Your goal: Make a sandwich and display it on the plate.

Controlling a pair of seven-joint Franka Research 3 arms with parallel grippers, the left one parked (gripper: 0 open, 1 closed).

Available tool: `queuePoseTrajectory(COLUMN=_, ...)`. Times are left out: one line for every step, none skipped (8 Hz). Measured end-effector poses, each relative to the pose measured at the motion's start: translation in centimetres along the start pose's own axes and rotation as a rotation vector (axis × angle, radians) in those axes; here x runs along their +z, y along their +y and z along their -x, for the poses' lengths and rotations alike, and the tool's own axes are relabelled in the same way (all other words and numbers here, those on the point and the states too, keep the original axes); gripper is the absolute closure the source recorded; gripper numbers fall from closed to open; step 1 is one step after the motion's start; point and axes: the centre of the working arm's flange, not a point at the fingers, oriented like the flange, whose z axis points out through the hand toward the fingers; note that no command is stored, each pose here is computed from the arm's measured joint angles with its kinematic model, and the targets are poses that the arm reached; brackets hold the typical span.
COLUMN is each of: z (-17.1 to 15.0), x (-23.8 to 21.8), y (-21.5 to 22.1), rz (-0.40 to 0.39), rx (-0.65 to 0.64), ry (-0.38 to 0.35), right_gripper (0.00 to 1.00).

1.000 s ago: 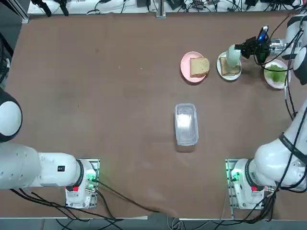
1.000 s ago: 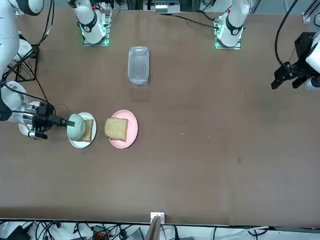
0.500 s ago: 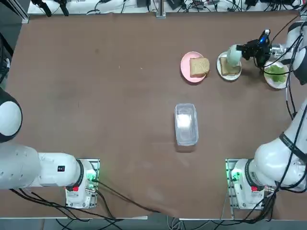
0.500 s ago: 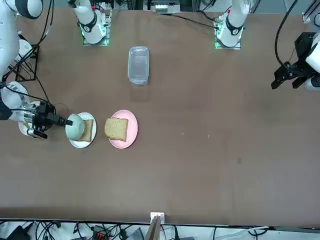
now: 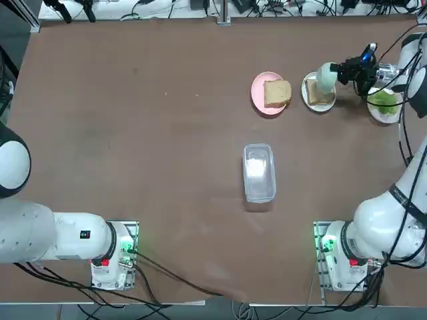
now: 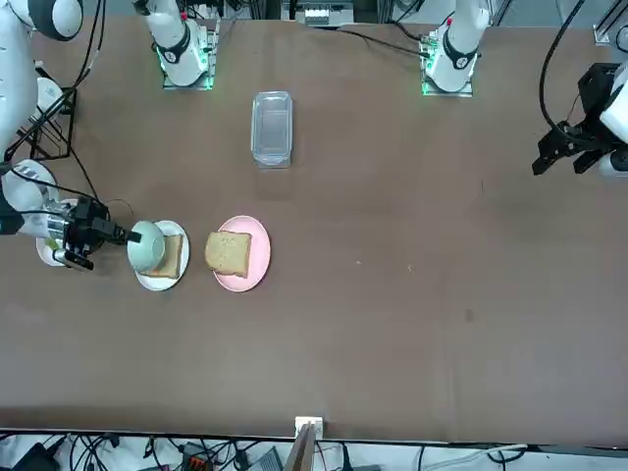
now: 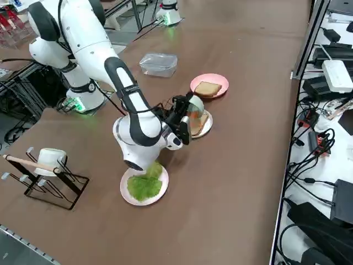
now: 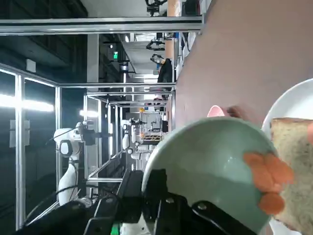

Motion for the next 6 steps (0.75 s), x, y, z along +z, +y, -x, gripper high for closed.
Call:
queuePoseTrajectory(z=0.1, x=0.3, y=0.0, rz=-0.025, rx=0.001, ry=-0.003, right_gripper=0.96)
queuePoseTrajectory(z=0.2, x=0.4, y=0.4, rz=-0.049, rx=0.005, ry=0.003, right_gripper=0.96)
queuePoseTrajectory(z=0.2, x=0.5, y=1.0, rz=-0.066, rx=0.009, ry=0.012, right_gripper=0.96)
queuePoseTrajectory(z=0.2, x=0.6, y=1.5, rz=-0.080, rx=0.008, ry=0.017, right_gripper=0.96)
queuePoseTrajectory(z=0.1, x=0.6, y=1.8, rz=-0.086, rx=0.006, ry=0.014, right_gripper=0.96)
queuePoseTrajectory(z=0.0, x=0.6, y=1.7, rz=-0.087, rx=0.002, ry=0.013, right_gripper=0.96)
